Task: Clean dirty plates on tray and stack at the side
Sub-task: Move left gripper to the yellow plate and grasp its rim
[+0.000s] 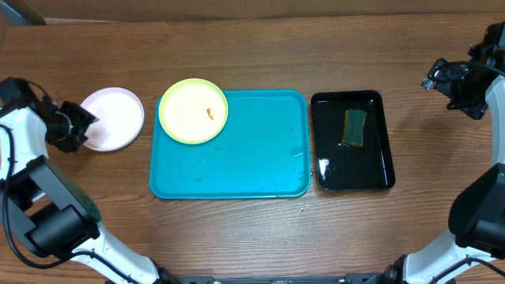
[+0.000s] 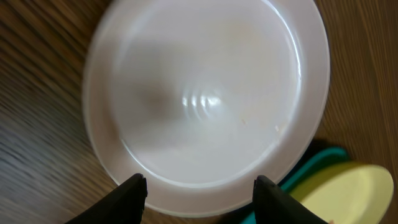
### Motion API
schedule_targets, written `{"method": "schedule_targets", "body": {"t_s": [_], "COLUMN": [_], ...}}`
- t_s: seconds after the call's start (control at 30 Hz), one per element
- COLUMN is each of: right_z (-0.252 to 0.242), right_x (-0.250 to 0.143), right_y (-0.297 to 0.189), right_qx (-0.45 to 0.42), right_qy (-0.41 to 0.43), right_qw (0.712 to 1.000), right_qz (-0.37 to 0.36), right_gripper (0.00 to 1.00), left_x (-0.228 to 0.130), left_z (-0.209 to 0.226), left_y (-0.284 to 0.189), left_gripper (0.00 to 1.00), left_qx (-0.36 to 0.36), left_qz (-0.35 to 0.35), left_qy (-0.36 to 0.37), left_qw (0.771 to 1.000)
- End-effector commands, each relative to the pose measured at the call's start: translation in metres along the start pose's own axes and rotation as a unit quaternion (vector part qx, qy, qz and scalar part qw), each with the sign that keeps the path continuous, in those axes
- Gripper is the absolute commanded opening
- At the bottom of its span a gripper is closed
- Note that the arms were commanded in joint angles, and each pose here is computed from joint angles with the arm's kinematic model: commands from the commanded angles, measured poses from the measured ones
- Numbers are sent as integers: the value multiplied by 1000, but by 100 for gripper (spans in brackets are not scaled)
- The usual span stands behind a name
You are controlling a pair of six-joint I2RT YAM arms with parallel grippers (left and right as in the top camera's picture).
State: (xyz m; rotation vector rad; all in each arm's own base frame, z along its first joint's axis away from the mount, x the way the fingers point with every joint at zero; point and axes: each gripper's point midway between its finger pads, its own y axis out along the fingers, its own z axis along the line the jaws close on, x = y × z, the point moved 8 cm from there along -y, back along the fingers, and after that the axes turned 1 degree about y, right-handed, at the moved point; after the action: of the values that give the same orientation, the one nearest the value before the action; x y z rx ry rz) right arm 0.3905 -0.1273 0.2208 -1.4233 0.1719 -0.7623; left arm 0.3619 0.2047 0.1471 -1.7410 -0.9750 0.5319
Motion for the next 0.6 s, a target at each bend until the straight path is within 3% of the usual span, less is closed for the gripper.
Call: {"method": "schedule_targets", "body": {"t_s": [0.0,0.13,0.23,0.47,0.57], "right_z": [2,2,2,2,2], "right_x": [5,5,5,5,5], "right_y": [-12,-12,-12,-12,-12], "right_qx": [1,1,1,1,1], "right_qy": [0,0,0,0,0], "right_qw": [1000,1000,1000,1000,1000], "right_qz": [-19,-19,-19,-19,-19], "right_gripper": [100,100,100,100,100], "left_x": [-22,-57,-79,-118,-125], "left_z": [-45,-80,-100,-128,-132], "left_y": [-27,-11,6,39,44], "left_gripper": [55,50,49,59,59], "left_qx": [-42,-28,33,103,109], "left_qz": [4,44,39,44,47], "left_qy": [63,141,192,269,280], "left_qw": [997,989,980,957,953]}}
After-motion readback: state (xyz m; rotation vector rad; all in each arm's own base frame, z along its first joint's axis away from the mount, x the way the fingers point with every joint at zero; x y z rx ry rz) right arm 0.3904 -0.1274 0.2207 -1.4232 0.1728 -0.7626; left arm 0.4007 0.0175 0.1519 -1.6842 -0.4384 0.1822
